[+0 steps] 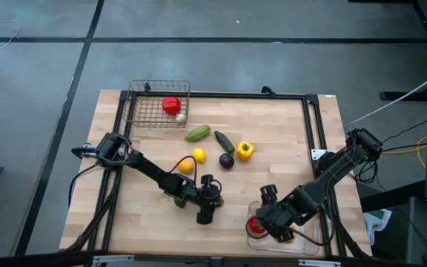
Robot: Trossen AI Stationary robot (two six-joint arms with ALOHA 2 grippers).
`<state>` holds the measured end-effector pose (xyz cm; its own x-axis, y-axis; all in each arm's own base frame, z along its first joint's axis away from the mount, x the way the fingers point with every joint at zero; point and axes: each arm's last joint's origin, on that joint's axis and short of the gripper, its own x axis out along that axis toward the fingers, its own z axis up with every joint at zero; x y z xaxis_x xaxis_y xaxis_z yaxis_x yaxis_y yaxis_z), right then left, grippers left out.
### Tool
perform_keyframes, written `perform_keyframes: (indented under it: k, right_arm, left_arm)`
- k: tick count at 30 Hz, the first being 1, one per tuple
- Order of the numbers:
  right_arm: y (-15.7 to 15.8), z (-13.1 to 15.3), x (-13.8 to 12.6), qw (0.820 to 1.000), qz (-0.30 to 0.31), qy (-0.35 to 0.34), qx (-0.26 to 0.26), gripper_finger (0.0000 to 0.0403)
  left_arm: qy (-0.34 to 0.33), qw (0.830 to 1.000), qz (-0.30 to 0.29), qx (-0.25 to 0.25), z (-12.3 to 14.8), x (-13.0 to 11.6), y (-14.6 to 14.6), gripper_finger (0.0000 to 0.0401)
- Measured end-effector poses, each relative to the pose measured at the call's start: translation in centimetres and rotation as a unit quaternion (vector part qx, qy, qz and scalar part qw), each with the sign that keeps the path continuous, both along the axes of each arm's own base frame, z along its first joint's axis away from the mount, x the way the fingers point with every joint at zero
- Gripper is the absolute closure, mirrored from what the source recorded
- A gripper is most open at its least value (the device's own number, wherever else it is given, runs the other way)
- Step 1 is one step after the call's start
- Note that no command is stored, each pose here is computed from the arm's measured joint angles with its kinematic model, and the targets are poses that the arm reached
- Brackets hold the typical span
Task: Sort produce into baskets
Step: Put the small orange tomato into the transparent bin
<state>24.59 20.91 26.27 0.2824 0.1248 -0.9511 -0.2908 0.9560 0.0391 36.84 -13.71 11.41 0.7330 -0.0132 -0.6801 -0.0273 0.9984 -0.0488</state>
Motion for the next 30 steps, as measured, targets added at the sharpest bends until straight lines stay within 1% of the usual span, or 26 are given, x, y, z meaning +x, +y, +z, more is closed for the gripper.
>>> perform_keyframes:
  k: [7, 11, 13, 16, 19, 22, 26, 30]
  right_arm:
    - [-0.4, 0.1, 0.2, 0.996, 0.012, -0.052, -0.076, 0.0084]
    - [-0.7, 0.2, 0.5, 0.986, 0.014, -0.098, -0.137, 0.0084]
    - [-0.8, 0.4, 0.8, 0.978, 0.017, -0.125, -0.165, 0.0084]
    - [-0.6, 0.6, 1.3, 0.967, 0.035, -0.164, -0.190, 0.0084]
    - [-0.2, 1.0, 1.8, 0.955, 0.070, -0.201, -0.207, 0.0084]
    - [0.1, 1.4, 2.3, 0.938, 0.111, -0.235, -0.230, 0.0084]
    - [0.4, 1.9, 2.9, 0.913, 0.146, -0.269, -0.271, 0.0084]
    - [0.6, 2.3, 3.3, 0.896, 0.163, -0.293, -0.290, 0.0084]
  left_arm:
    - [-0.001, 0.999, 0.016, -0.031, 0.1, 0.0, -0.1, 0.0254]
    - [-0.023, 0.998, 0.027, -0.055, 1.5, 0.2, 0.1, 0.0255]
    - [-0.038, 0.996, 0.036, -0.072, 2.8, 0.3, 0.3, 0.0256]
    - [-0.064, 0.991, 0.047, -0.106, 5.0, 0.5, 0.9, 0.0254]
    - [-0.089, 0.983, 0.052, -0.149, 7.4, 0.6, 1.5, 0.0250]
    - [-0.106, 0.975, 0.055, -0.186, 9.2, 0.6, 1.9, 0.0251]
    - [-0.121, 0.967, 0.048, -0.218, 11.0, 0.7, 2.2, 0.0253]
    - [-0.142, 0.957, 0.035, -0.250, 12.1, 1.0, 2.0, 0.0249]
